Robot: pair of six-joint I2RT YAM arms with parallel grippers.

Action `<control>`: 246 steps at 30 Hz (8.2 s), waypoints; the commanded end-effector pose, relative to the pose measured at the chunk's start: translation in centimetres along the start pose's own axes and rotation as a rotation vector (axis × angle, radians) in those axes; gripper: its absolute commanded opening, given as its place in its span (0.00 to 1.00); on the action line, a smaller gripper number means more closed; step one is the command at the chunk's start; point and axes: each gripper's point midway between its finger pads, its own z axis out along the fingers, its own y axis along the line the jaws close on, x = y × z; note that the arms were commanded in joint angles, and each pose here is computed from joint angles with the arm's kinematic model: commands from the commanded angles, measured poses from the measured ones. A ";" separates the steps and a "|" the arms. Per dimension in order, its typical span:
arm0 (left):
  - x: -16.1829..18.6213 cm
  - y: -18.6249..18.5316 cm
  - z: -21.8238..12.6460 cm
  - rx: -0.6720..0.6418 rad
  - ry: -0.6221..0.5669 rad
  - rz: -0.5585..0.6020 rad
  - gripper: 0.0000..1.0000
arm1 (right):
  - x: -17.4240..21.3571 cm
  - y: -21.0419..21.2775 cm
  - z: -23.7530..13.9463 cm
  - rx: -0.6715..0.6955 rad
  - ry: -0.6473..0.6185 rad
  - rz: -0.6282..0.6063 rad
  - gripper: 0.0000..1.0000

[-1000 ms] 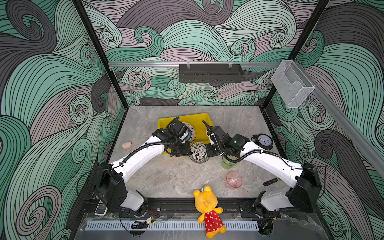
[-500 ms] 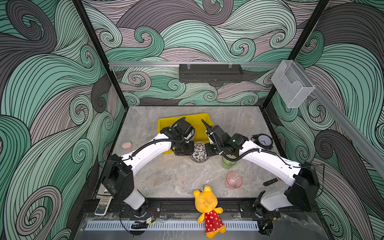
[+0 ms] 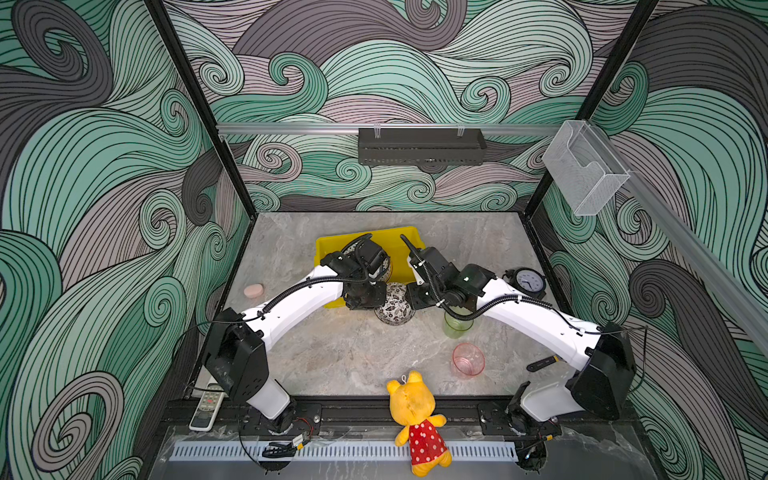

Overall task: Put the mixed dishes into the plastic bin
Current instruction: 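Pinch the leaf-pattern bowl rim with the left gripper while the right holds it, then lift the leaf-pattern bowl toward the bin with the left gripper while the right releases, then carry the leaf-pattern bowl over the blue floral bowl with the left gripper, then lower the leaf-pattern bowl onto the blue floral bowl stack with the left gripper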

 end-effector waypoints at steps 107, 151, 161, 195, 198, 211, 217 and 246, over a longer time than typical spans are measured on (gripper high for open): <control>-10.8 8.4 -5.8 -0.193 -0.151 -0.130 0.00 | -1.1 -8.3 -4.6 0.258 -0.194 -0.001 0.63; -12.7 10.2 -1.1 -0.212 -0.012 -0.195 0.00 | -0.7 -9.4 -4.2 0.253 -0.173 0.034 0.64; -13.2 10.4 -0.4 -0.205 -0.007 -0.210 0.00 | -0.7 -9.3 -3.9 0.243 -0.169 0.043 0.64; -12.5 10.5 1.2 -0.195 0.072 -0.235 0.06 | -0.3 -9.3 -3.9 0.233 -0.165 0.052 0.64; -12.4 10.4 1.2 -0.194 0.077 -0.235 0.07 | -0.2 -9.3 -3.9 0.233 -0.163 0.052 0.64; -12.0 10.4 1.1 -0.194 0.095 -0.231 0.12 | -0.3 -9.0 -4.1 0.214 -0.166 0.057 0.64; -12.0 10.4 0.4 -0.195 0.081 -0.221 0.14 | -0.4 -8.8 -4.2 0.204 -0.168 0.060 0.63; -11.4 11.2 -0.8 -0.248 0.080 -0.204 0.14 | -0.2 -8.4 -4.2 0.179 -0.163 0.079 0.63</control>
